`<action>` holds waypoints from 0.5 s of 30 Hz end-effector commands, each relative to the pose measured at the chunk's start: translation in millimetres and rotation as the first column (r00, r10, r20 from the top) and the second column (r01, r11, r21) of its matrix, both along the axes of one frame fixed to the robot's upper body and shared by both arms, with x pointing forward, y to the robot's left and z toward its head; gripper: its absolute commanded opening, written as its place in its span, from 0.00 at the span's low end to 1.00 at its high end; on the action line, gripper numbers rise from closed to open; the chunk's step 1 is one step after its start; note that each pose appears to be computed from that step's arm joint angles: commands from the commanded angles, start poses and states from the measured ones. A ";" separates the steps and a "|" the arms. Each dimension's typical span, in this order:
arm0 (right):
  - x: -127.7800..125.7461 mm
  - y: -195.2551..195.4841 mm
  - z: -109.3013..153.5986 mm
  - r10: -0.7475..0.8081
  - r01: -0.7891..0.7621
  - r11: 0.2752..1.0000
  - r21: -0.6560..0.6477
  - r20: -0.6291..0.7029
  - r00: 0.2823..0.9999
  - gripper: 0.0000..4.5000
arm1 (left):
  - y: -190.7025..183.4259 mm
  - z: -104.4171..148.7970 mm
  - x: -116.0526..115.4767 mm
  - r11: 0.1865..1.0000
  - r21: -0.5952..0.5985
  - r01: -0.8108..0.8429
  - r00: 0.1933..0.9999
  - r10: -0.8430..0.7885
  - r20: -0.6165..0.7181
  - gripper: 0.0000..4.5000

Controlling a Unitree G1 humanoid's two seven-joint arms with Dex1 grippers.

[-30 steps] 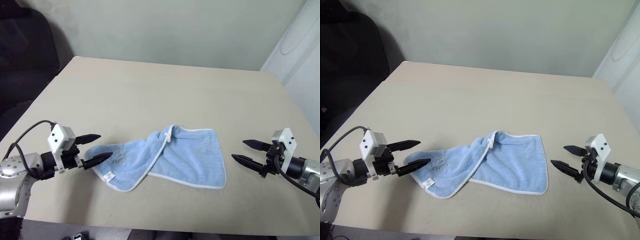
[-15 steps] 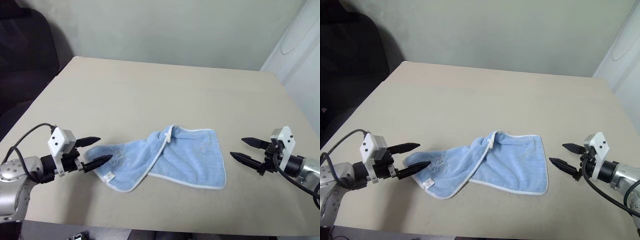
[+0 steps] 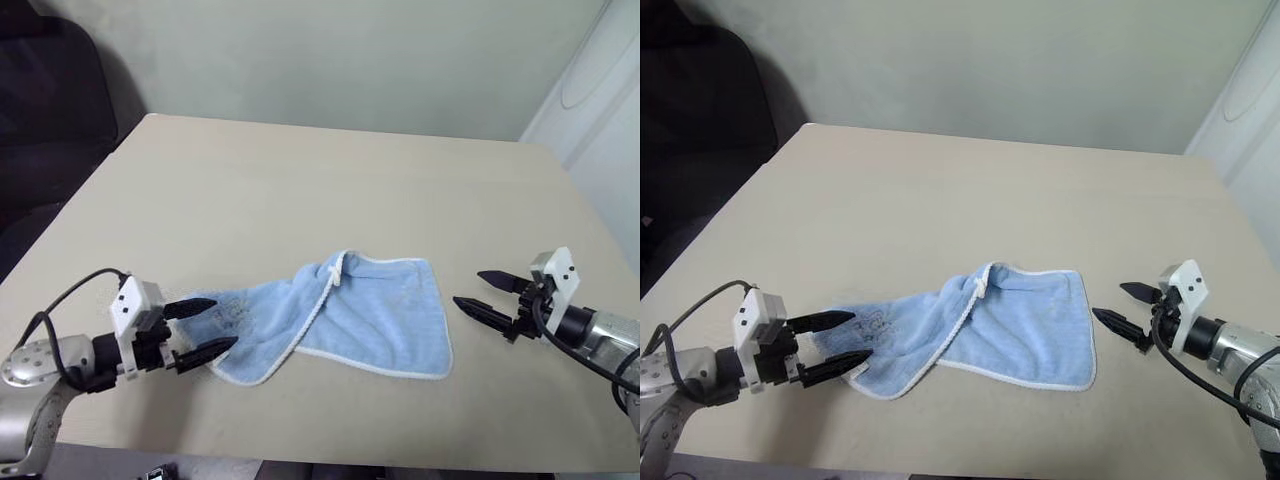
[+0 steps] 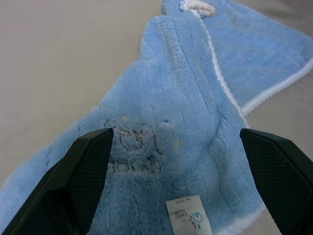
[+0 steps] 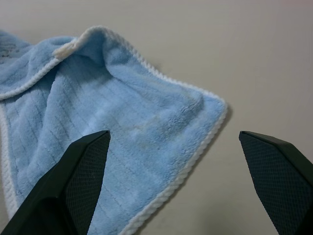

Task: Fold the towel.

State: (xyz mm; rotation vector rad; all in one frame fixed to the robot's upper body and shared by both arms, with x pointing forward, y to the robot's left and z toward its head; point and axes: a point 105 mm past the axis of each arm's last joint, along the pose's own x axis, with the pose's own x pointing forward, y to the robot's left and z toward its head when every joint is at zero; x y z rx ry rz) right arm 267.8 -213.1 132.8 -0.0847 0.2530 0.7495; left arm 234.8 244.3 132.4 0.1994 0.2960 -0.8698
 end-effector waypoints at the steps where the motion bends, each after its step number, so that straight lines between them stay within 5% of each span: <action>1: 3.6 5.9 4.6 -0.001 0.001 1.000 -0.006 0.037 0.999 0.99 | 4.0 13.9 3.7 0.999 0.047 0.000 0.998 -0.002 0.060 1.00; 15: 18.7 11.4 8.8 0.000 0.003 0.999 -0.048 0.073 0.997 0.99 | -3.4 12.1 21.2 0.996 0.084 0.026 0.990 -0.038 0.137 1.00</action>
